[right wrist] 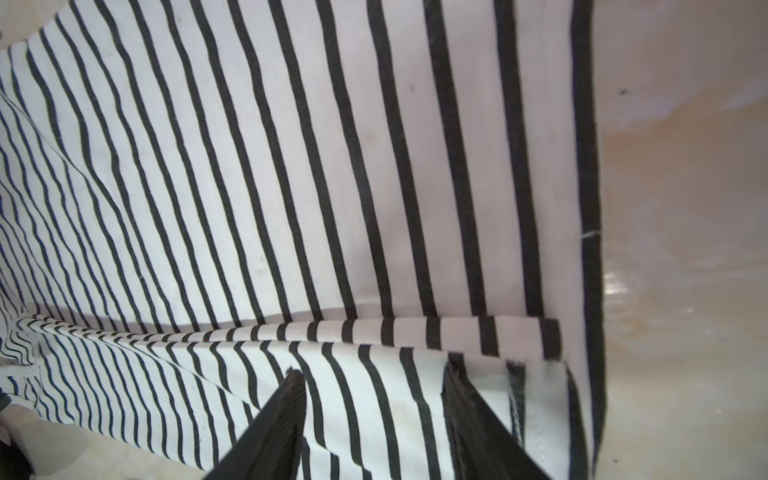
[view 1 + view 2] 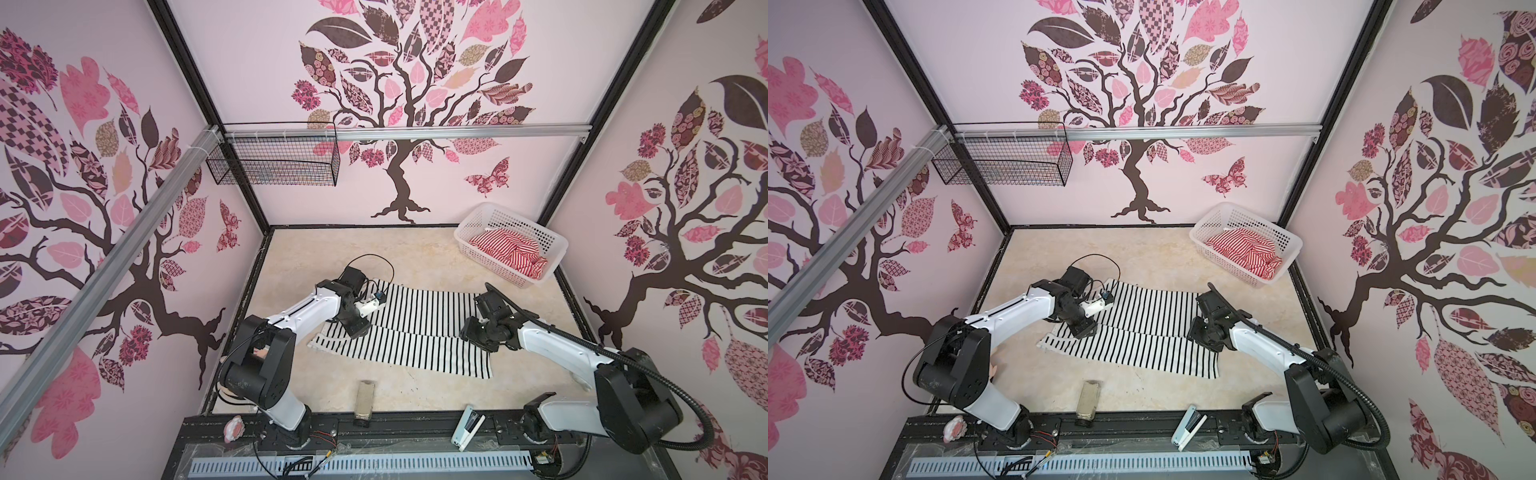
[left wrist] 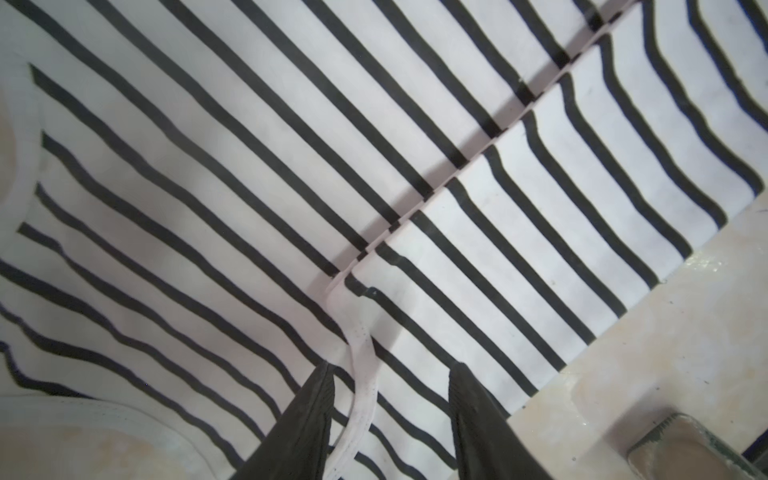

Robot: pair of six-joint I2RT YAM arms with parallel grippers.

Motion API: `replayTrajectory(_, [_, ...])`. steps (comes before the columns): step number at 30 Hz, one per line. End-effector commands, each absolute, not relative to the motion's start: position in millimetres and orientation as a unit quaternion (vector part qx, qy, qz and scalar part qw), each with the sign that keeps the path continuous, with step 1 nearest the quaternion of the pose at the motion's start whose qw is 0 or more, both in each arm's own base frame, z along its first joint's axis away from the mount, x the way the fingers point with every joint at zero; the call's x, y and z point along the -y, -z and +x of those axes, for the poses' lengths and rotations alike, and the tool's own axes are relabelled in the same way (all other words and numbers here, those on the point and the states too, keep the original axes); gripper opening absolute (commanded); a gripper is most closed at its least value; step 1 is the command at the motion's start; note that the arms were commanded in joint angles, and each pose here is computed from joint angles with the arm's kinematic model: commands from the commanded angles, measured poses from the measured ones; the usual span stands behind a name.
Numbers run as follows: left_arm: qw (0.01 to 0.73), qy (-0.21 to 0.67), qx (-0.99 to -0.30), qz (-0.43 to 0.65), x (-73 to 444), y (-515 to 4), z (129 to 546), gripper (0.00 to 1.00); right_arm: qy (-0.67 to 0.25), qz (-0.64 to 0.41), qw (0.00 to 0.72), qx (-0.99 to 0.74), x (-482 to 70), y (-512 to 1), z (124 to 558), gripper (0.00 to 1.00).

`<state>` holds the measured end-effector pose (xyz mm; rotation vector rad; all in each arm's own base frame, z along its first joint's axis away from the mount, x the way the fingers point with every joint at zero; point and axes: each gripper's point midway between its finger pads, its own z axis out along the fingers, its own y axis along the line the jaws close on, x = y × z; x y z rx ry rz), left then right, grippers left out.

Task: Fold and stack the tank tops

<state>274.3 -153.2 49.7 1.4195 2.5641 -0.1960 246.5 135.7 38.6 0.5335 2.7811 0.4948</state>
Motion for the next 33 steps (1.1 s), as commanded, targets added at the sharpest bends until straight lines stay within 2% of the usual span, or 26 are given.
replayTrajectory(1, [0.102,0.069,-0.87,0.477,154.4,-41.2,265.8,0.49,-0.179,0.186,0.122,-0.958,-139.1,-32.5,244.0,0.56])
replayTrajectory(13, [0.045,-0.023,-0.876,0.48,113.2,-2.5,251.6,0.48,-0.178,0.18,0.09,-0.963,-152.3,-6.1,216.7,0.56])
replayTrajectory(23, [0.024,-0.112,-0.861,0.496,65.5,2.2,225.1,0.48,-0.168,0.125,0.047,-0.977,-205.9,20.7,174.0,0.56])
replayTrajectory(26, [0.019,-0.135,-0.858,0.495,51.7,-1.0,222.9,0.48,-0.16,0.12,0.047,-0.979,-207.7,22.8,172.1,0.56])
replayTrajectory(33, [0.013,-0.128,-0.874,0.469,36.9,-8.5,228.5,0.49,-0.124,0.112,0.075,-0.983,-195.3,9.6,181.0,0.57])
